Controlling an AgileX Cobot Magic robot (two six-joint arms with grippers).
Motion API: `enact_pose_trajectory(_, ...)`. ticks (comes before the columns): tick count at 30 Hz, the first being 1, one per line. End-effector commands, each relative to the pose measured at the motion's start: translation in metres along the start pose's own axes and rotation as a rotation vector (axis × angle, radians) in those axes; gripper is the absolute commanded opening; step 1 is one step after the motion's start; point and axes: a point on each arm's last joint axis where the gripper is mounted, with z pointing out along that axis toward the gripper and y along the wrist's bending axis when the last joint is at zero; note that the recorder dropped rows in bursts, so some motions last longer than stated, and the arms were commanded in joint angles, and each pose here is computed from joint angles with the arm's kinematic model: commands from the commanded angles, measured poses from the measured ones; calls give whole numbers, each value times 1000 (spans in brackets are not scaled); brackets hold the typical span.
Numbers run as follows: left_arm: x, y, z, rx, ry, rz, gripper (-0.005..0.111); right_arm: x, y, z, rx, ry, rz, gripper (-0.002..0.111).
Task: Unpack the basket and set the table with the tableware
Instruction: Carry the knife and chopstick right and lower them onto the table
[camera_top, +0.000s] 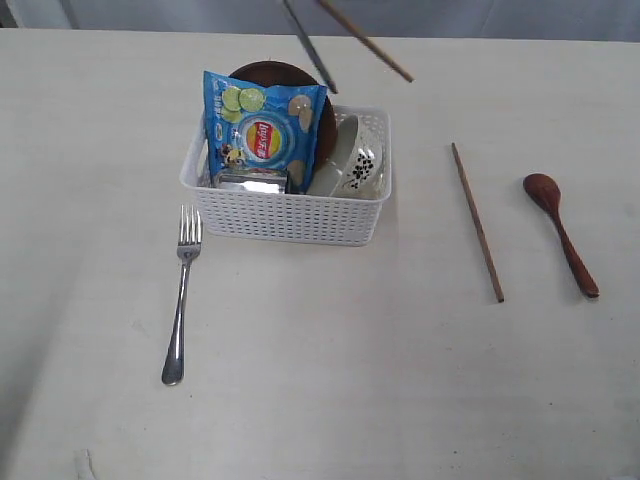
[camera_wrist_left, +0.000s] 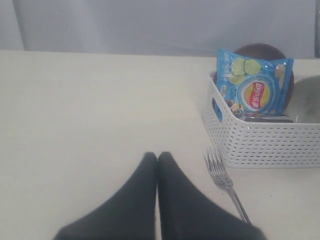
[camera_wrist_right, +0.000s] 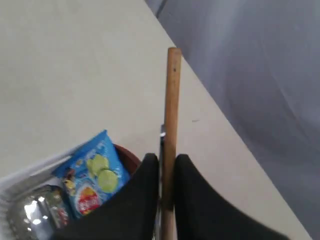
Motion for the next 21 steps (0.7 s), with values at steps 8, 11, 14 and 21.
enact_pose_trajectory(8,1,0,0,4,-2,5,0,47,-83,-33,219,217,271,-1)
enact_pose_trajectory(11,1,0,0,4,-2,5,0,71,-104,-29,184,263,394,-1)
enact_pose_trajectory(14,1,0,0,4,-2,5,0,103,-122,-22,182,331,485,-1)
enact_pose_trajectory(21,1,0,0,4,-2,5,0,198,-138,6,90,526,704,-1)
